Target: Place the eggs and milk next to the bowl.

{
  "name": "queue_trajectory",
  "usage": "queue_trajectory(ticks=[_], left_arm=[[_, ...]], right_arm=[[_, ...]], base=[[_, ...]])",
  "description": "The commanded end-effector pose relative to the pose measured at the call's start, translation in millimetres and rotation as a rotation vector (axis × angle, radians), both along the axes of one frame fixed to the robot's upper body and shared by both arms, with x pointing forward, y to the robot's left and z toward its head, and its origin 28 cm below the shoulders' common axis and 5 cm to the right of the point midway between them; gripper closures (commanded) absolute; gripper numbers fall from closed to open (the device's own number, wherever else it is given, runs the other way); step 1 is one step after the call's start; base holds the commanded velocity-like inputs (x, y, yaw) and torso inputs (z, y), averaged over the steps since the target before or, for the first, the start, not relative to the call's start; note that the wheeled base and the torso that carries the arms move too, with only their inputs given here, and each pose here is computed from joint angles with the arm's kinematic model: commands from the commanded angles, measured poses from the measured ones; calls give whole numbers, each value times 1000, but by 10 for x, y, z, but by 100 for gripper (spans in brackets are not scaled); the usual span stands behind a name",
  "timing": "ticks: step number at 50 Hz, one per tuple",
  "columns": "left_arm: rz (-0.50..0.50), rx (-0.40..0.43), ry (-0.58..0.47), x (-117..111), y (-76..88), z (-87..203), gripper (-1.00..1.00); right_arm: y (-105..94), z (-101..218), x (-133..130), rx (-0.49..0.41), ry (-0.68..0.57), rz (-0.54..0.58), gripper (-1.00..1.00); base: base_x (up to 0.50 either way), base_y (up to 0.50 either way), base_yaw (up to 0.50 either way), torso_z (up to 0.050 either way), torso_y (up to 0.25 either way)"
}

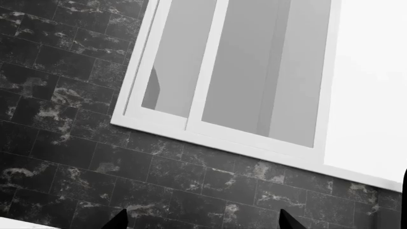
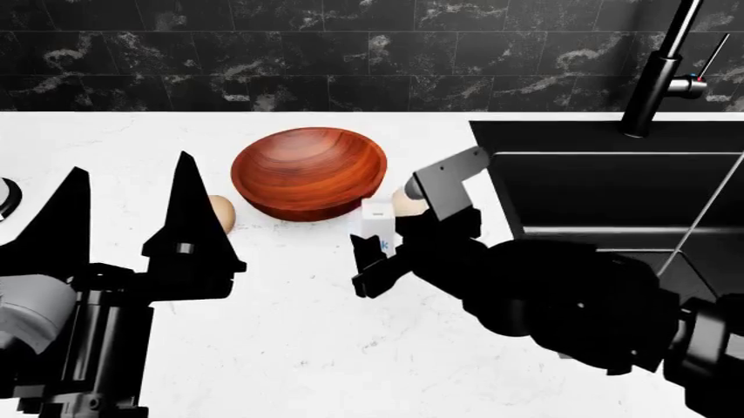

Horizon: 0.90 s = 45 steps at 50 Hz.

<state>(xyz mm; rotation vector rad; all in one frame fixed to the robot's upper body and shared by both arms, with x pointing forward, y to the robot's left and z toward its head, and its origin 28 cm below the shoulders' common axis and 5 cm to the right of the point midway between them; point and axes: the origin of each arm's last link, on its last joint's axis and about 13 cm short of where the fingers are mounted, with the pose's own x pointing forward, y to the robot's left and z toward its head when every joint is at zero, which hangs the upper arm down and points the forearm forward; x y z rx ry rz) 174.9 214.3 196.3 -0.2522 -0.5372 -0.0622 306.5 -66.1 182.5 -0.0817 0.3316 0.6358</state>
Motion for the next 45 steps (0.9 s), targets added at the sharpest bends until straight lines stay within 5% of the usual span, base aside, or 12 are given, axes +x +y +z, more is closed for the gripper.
queue_trajectory(ticks=[1,36,37,45], left_arm=[[1,1,3,8,-1,-9,-100],[2,2,7,17,1,-16,-100],[2,1,7,17,2,-16,-100],[2,1,5,12,1,-13,-100]], right_arm=[[9,85,80,10,-63,1,100],[3,-14,142,-10,-36,-13,100],[2,-12,140,-12,-38,-13,-100],[-11,37,124,-15,-59,-20,-100]], base=[[0,0,0,0,10],[0,0,0,0,1],[0,0,0,0,0],[0,0,0,0,0]])
